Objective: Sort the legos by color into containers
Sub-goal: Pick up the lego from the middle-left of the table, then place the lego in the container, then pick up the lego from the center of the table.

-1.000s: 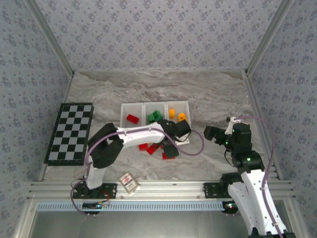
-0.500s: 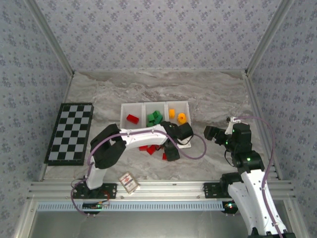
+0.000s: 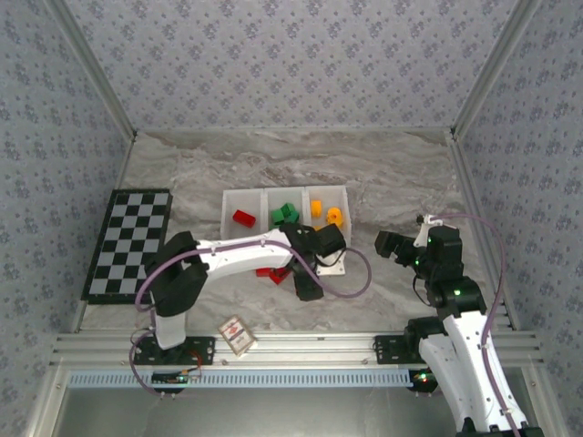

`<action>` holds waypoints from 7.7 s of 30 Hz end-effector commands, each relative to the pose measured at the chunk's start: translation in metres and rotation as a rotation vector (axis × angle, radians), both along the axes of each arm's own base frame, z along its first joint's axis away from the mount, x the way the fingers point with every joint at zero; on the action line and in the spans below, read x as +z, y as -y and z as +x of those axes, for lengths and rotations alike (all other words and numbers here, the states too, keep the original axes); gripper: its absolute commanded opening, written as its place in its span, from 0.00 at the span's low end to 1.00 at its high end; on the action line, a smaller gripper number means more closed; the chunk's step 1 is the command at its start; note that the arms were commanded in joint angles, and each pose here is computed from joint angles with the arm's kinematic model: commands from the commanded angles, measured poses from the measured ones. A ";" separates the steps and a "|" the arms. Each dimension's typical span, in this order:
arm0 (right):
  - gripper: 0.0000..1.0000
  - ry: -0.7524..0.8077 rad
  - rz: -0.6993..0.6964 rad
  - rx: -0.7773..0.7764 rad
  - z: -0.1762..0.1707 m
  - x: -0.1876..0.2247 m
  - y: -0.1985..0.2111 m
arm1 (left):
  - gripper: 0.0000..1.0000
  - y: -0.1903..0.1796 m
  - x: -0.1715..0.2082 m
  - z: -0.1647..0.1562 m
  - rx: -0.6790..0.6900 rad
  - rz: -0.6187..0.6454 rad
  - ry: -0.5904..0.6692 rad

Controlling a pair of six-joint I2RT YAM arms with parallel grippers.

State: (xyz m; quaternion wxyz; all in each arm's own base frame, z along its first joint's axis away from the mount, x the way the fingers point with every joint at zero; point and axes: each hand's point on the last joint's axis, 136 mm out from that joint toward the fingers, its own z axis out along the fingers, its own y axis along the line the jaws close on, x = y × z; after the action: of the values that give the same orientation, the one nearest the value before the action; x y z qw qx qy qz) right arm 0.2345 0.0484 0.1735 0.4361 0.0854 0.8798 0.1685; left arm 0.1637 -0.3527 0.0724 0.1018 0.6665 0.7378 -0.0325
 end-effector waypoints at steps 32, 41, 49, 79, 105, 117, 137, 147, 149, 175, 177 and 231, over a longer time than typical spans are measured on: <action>1.00 -0.005 -0.001 -0.024 -0.001 -0.002 0.005 | 0.88 0.006 -0.042 -0.022 -0.394 0.017 -0.045; 1.00 -0.005 0.005 -0.030 0.000 -0.003 0.006 | 0.74 0.015 -0.040 -0.024 -0.410 -0.040 -0.024; 1.00 -0.004 0.010 -0.032 0.000 -0.003 0.006 | 0.62 0.015 -0.049 -0.026 -0.398 -0.029 -0.047; 1.00 -0.006 0.007 -0.040 0.000 -0.004 0.008 | 0.38 -0.050 0.083 0.117 0.308 -0.364 0.358; 1.00 -0.006 0.011 -0.043 0.001 -0.004 0.008 | 0.45 -0.179 0.043 0.200 0.960 -0.253 0.266; 1.00 -0.006 0.010 -0.046 0.001 -0.006 0.009 | 0.68 -0.175 0.086 0.184 0.981 -0.431 0.288; 1.00 -0.017 0.008 -0.056 0.002 -0.007 0.011 | 1.00 -0.064 0.044 0.075 0.725 -0.188 0.161; 1.00 -0.020 0.005 -0.059 0.002 -0.008 0.012 | 0.94 0.008 0.027 0.038 0.560 -0.108 0.043; 1.00 -0.020 0.006 -0.061 0.002 -0.008 0.012 | 0.92 0.014 0.020 0.038 0.556 -0.081 0.031; 1.00 -0.025 0.003 -0.065 0.001 -0.009 0.013 | 0.66 0.006 -0.037 0.058 0.647 0.073 -0.069; 1.00 -0.025 0.003 -0.066 0.001 -0.009 0.014 | 0.64 0.008 -0.039 0.057 0.646 0.071 -0.077; 1.00 -0.023 0.002 -0.074 0.001 -0.008 0.015 | 0.29 -0.038 0.063 0.104 0.894 -0.141 0.081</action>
State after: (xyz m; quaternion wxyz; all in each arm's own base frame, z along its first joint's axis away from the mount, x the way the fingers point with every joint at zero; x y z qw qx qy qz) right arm 0.2368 0.0370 0.1678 0.4349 0.1089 0.8800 0.1570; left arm 0.2515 -0.3405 0.1019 0.1426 0.3100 0.9396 -0.0261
